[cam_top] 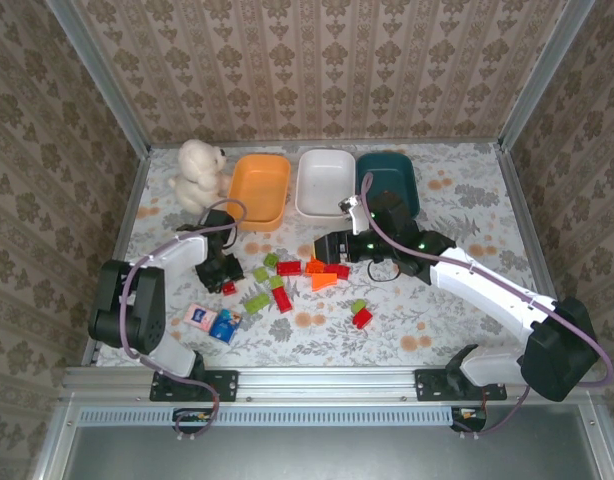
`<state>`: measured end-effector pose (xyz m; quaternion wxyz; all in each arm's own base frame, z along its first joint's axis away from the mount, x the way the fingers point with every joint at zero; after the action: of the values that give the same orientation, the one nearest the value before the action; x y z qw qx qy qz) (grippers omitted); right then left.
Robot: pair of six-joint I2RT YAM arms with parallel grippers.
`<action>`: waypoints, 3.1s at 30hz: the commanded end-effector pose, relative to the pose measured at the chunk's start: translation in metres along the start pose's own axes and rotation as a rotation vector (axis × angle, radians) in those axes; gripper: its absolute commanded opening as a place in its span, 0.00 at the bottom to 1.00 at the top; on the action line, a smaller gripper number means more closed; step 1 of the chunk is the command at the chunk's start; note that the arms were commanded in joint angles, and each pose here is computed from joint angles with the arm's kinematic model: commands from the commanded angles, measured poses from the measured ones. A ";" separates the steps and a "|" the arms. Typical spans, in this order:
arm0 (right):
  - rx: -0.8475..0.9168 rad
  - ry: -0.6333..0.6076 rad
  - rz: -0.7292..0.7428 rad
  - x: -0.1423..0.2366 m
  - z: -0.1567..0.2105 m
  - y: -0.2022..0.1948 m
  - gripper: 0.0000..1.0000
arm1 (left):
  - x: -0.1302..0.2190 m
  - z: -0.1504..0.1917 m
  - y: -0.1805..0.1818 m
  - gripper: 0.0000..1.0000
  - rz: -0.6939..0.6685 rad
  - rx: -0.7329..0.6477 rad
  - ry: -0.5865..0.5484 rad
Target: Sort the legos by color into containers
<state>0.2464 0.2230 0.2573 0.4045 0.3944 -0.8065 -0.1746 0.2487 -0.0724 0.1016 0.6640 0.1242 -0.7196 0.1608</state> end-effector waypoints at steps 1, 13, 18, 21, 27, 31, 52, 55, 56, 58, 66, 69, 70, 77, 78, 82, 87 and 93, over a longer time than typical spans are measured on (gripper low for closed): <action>0.005 0.011 -0.006 0.001 -0.006 0.004 0.79 | -0.002 -0.002 0.001 0.39 -0.022 -0.022 -0.021; 0.011 -0.108 -0.029 0.016 -0.018 0.014 0.80 | 0.076 -0.023 -0.054 0.25 0.068 -0.146 -0.229; -0.013 -0.190 -0.008 0.023 -0.032 0.017 0.80 | 0.098 -0.059 -0.095 0.24 0.096 -0.218 -0.308; -0.025 -0.223 0.017 0.027 -0.038 0.016 0.81 | 0.096 -0.085 -0.117 0.24 0.080 -0.260 -0.332; -0.040 -0.224 0.062 0.033 -0.040 0.013 0.81 | 0.070 -0.135 -0.159 0.24 0.028 -0.310 -0.336; -0.042 -0.202 0.097 0.041 -0.032 0.011 0.81 | 0.046 -0.161 -0.171 0.25 -0.005 -0.301 -0.304; -0.276 0.345 0.609 0.039 0.076 -0.060 0.74 | 0.062 -0.161 -0.178 0.67 0.079 -0.308 -0.268; -0.356 0.392 0.617 0.026 0.089 -0.071 0.74 | 0.094 -0.150 -0.177 0.70 0.139 -0.295 -0.319; -0.385 0.401 0.622 0.022 0.093 -0.074 0.75 | 0.105 -0.145 -0.177 0.72 0.166 -0.292 -0.333; -0.435 0.403 0.628 0.015 0.095 -0.078 0.76 | 0.121 -0.129 -0.177 0.73 0.228 -0.300 -0.344; -0.687 0.412 0.708 -0.011 0.113 -0.095 0.73 | 0.155 -0.044 -0.164 0.76 0.486 -0.347 -0.360; -0.757 0.382 0.712 -0.020 0.117 -0.097 0.71 | 0.158 -0.017 -0.150 0.76 0.535 -0.351 -0.354; -0.769 0.377 0.717 -0.023 0.119 -0.097 0.71 | 0.159 -0.010 -0.145 0.76 0.547 -0.349 -0.351; -0.823 0.365 0.759 -0.039 0.132 -0.095 0.69 | 0.165 0.018 -0.112 0.76 0.570 -0.333 -0.338; -0.826 0.359 0.761 -0.041 0.132 -0.093 0.69 | 0.166 0.020 -0.109 0.76 0.571 -0.333 -0.342; -0.838 0.344 0.772 -0.051 0.131 -0.090 0.66 | 0.168 0.028 -0.098 0.76 0.577 -0.333 -0.345; -0.822 0.329 0.806 -0.056 0.128 -0.085 0.61 | 0.171 0.035 -0.089 0.76 0.585 -0.331 -0.347; -0.812 0.296 0.841 -0.053 0.129 -0.089 0.53 | 0.175 0.045 -0.082 0.76 0.618 -0.349 -0.337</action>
<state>0.2056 0.2052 0.0977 0.6772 -0.1025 -0.6899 -0.2344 0.2356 -0.1598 0.2760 0.4628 -0.1738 -0.8463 0.1984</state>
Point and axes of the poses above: each hand's point on the last joint's axis, 136 mm out from that joint toward the fingers, its own x axis back along the fingers, its own y axis along the line the jaws close on, z = x × y, the point moved 8 cm from there along x, back along the fingers, and after that the axes turned 2 degrees about x, right-handed, at the moved point
